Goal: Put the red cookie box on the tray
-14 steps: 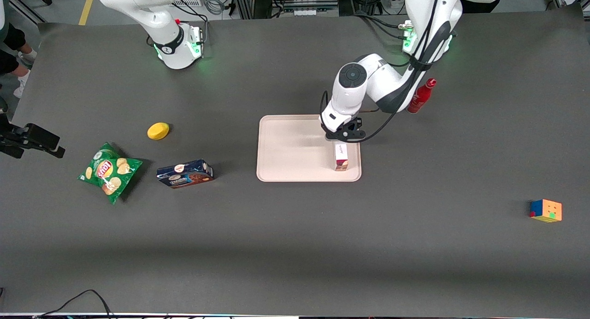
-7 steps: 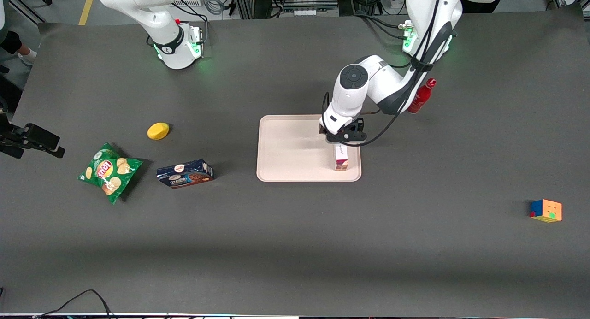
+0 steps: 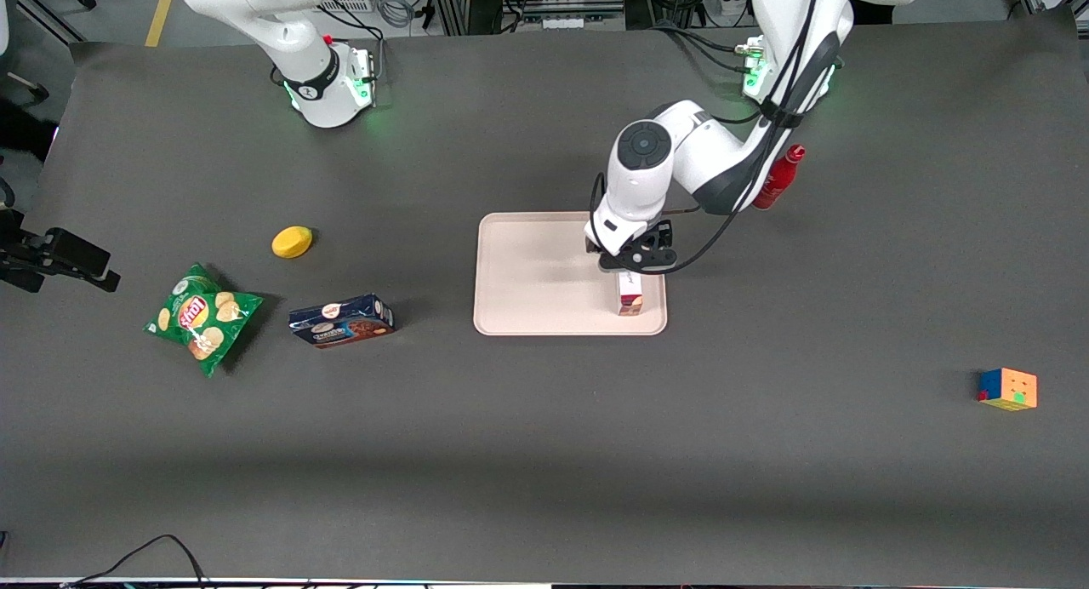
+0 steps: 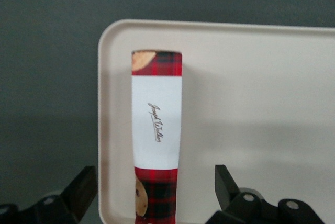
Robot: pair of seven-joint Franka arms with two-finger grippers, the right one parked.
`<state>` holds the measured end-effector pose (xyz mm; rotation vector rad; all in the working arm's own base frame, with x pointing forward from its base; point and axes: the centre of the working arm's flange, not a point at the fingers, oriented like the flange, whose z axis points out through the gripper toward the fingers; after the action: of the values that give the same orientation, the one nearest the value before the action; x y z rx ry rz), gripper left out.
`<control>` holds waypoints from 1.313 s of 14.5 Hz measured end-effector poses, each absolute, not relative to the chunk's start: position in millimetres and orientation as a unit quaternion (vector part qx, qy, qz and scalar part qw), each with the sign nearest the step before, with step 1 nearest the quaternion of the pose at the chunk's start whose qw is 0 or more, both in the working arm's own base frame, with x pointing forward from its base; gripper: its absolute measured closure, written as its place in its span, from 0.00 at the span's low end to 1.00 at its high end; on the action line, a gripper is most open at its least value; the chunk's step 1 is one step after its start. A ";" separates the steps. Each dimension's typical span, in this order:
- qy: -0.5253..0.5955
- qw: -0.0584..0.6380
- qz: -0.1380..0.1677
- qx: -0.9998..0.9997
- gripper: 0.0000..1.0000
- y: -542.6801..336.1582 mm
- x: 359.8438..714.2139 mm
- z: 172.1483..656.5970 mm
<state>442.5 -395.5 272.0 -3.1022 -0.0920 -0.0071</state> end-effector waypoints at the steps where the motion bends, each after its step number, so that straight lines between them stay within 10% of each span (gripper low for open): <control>1: -0.034 0.037 0.003 -0.999 0.00 -399.4 454.3 297.4; 11: 0.028 0.074 -0.015 -0.997 0.00 -301.7 500.5 510.4; 19: 0.049 0.017 0.003 -0.999 0.00 -108.1 547.4 560.7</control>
<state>547.4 -108.1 560.7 -3.1047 0.1512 0.0085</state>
